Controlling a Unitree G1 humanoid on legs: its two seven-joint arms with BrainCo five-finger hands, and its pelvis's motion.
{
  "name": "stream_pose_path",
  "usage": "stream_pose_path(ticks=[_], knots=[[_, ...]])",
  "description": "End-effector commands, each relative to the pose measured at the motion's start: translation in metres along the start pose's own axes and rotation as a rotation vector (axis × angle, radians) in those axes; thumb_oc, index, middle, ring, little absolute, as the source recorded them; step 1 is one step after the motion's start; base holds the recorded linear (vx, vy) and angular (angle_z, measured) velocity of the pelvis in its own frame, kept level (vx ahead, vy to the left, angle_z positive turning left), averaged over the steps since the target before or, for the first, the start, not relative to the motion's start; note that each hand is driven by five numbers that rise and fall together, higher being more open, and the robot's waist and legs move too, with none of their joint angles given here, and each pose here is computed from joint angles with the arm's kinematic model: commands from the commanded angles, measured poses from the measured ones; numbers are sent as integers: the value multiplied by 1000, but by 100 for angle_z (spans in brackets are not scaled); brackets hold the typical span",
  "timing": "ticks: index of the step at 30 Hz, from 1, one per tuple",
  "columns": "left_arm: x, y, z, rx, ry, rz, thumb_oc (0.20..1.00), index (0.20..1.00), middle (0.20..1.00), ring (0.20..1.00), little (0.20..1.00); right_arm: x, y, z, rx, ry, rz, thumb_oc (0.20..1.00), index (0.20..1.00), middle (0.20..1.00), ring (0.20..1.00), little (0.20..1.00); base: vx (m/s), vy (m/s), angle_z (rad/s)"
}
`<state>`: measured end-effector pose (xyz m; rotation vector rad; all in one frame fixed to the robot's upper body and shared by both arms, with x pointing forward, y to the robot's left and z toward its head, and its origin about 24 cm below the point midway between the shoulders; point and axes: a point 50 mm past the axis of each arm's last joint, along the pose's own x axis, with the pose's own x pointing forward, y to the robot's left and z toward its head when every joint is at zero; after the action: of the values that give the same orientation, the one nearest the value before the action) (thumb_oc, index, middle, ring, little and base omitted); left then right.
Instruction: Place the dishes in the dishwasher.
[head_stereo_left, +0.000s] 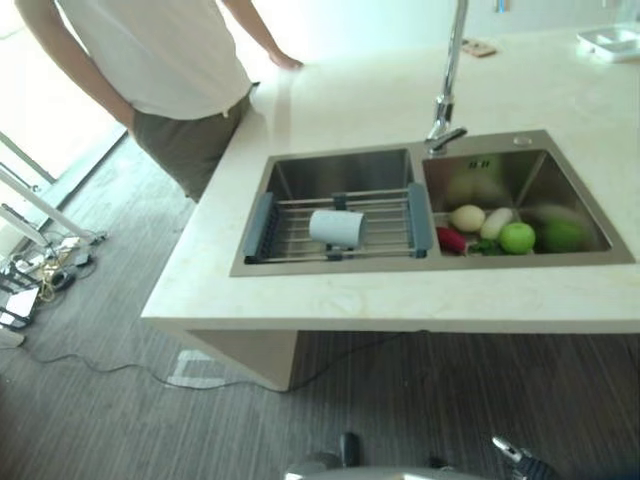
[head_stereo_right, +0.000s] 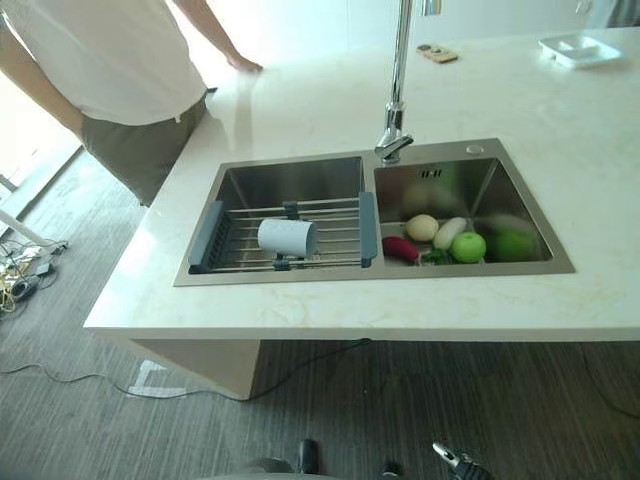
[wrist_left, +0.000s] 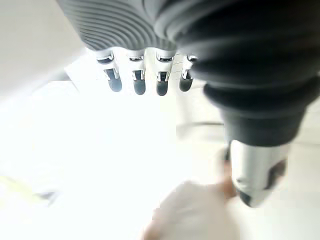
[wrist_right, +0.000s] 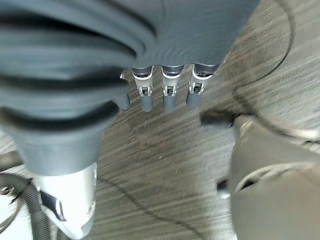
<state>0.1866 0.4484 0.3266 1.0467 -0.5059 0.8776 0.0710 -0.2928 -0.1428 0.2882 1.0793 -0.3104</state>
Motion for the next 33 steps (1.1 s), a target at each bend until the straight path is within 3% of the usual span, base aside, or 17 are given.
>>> stream_pose_path(ticks=[1,4,12,23,29,33], knots=[[13,-17,34,-123,-145,-144,1000,1000,1000,1000,1000,9,17,6,106,0,7,1000,1000,1000,1000,1000,66,-83,-11],[26,-42,82,-129,-289,-298,1000,1000,1000,1000,1000,8,14,2,127,12,-7,1000,1000,1000,1000,1000,45,-74,-30],[33,-91,133,-62,-369,-604,1000,1000,1000,1000,1000,1,0,-11,172,41,-35,1000,1000,1000,1000,1000,32,-31,-29],[21,-143,107,67,-218,-818,1000,1000,1000,1000,1000,-2,-2,-8,153,-22,7,1000,1000,1000,1000,1000,-4,24,-19],[-18,-185,90,188,-240,-1038,1000,1000,1000,1000,1000,0,2,-1,134,-46,20,1000,1000,1000,1000,1000,-27,53,-3],[-42,-207,81,186,-221,-1096,1000,1000,1000,1000,1000,0,2,3,127,-60,20,1000,1000,1000,1000,1000,-10,80,1]])
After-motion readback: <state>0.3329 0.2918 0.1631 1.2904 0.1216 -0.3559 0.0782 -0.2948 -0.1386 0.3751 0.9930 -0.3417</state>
